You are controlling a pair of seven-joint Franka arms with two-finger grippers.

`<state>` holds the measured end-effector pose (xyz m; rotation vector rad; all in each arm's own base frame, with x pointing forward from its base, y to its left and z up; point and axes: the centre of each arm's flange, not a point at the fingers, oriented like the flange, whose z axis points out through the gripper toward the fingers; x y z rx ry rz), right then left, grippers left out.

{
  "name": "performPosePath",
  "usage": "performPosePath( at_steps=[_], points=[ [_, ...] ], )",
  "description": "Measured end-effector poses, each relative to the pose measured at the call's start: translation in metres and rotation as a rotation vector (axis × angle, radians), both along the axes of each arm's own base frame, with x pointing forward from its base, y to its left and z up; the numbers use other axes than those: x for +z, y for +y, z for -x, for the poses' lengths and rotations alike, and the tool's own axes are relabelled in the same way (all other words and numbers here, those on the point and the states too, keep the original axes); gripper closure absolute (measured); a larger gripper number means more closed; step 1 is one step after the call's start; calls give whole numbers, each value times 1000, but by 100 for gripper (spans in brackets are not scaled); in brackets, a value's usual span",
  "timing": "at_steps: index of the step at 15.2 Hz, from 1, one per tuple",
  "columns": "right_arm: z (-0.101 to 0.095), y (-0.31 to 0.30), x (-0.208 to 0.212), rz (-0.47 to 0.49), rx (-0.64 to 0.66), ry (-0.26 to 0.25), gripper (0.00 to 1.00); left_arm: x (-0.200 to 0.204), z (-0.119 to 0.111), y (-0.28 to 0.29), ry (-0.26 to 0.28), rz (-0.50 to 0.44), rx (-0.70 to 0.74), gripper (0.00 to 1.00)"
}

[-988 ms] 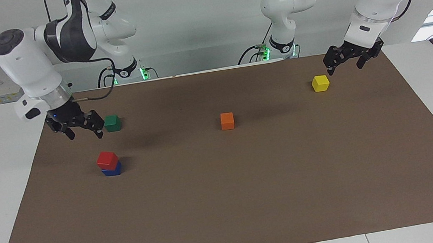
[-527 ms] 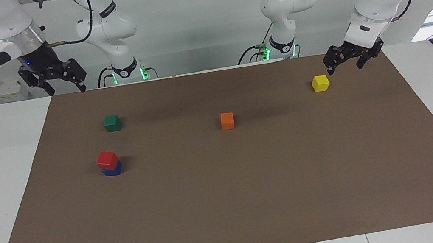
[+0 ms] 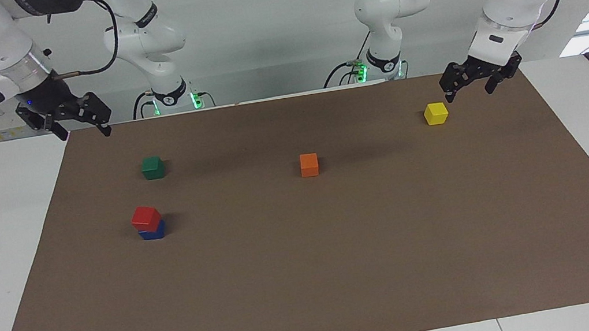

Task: Transfer red block to right arm and stack on blue block
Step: 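Open the right gripper and withdraw it from the stacked cubes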

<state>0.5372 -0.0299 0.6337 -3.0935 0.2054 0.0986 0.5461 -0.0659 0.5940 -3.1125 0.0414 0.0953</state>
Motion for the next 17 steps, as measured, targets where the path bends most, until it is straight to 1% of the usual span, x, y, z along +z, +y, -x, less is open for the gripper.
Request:
performPosePath(
  at_steps=[4, 6, 8, 17],
  points=[
    [0, -3, 1, 14, -2, -1, 0, 0, 0, 0, 0, 0, 0, 0],
    [0, -8, 1, 56, 1, -1, 0, 0, 0, 0, 0, 0, 0, 0],
    [1, -15, 1, 78, 19, 0, 0, 0, 0, 0, 0, 0, 0, 0],
    [0, -22, -4, 80, 16, -1, 0, 0, 0, 0, 0, 0, 0, 0]
  ],
)
